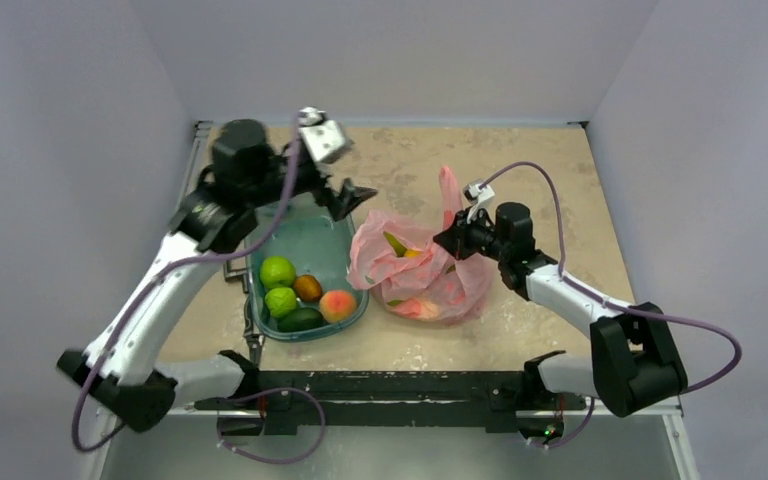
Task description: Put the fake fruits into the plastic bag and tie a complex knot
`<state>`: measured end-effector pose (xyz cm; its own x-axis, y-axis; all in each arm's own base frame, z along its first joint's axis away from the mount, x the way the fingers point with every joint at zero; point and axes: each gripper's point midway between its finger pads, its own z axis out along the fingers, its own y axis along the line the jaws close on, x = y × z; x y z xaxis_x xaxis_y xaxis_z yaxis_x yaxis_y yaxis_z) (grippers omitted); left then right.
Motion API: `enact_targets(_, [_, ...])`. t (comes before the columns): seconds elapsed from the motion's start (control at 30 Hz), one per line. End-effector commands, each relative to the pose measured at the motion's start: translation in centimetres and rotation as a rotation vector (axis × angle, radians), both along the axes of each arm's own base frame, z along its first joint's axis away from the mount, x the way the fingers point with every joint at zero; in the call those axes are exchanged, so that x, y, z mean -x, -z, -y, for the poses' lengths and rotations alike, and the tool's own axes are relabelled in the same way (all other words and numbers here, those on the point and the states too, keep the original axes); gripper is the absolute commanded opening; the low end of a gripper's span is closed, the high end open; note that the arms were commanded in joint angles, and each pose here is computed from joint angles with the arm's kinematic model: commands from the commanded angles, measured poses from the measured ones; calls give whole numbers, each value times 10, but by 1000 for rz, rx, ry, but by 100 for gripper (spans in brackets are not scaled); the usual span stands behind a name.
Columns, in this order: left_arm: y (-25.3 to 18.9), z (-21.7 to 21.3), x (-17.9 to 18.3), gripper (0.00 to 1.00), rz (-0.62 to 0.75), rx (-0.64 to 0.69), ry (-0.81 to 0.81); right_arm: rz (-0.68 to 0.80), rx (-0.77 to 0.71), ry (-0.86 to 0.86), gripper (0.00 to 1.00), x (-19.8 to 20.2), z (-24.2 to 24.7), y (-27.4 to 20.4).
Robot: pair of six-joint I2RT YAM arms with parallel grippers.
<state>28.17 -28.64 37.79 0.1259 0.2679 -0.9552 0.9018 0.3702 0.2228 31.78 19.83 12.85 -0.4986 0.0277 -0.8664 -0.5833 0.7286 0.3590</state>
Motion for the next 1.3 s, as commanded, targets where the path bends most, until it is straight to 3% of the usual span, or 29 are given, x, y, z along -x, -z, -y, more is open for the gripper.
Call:
enact_targets(0.0, [14, -61, 54, 100, -254, 7, -96, 100, 17, -26, 0, -6, -2, -26])
enact_targets(0.23, [96, -92, 131, 98, -441, -24, -77, 99, 22, -33, 0, -1, -1, -26])
enact_targets(0.43, [117, -75, 118, 76, -361, -4, -7, 96, 27, -30, 0, 3, 1, -25])
enact_targets(0.67, [129, -33, 116, 73, -364, 14, 86, 103, 66, -24, 0, 1, 5, -17])
enact_targets(0.77, [117, -27, 108, 50, -312, 39, 69, 121, 92, -27, 0, 0, 7, -16])
enact_targets(0.8, [110, -26, 104, 40, -286, 49, 66, 125, 102, -26, 0, -1, 8, -16])
enact_targets(0.87, [94, -20, 98, 8, -222, 54, 64, 131, 122, -26, 0, -4, 9, -13])
enact_targets(0.9, [88, -18, 93, 1, -197, 57, 63, 134, 132, -29, 0, -5, 9, -12])
enact_targets(1.03, [49, -8, 74, 0, -73, 87, 67, 163, 161, 0, 0, -22, 12, -21])
enact_targets(1.27, [-31, -3, 63, 0, 123, 161, 147, 324, 219, 18, 0, -63, 38, -97])
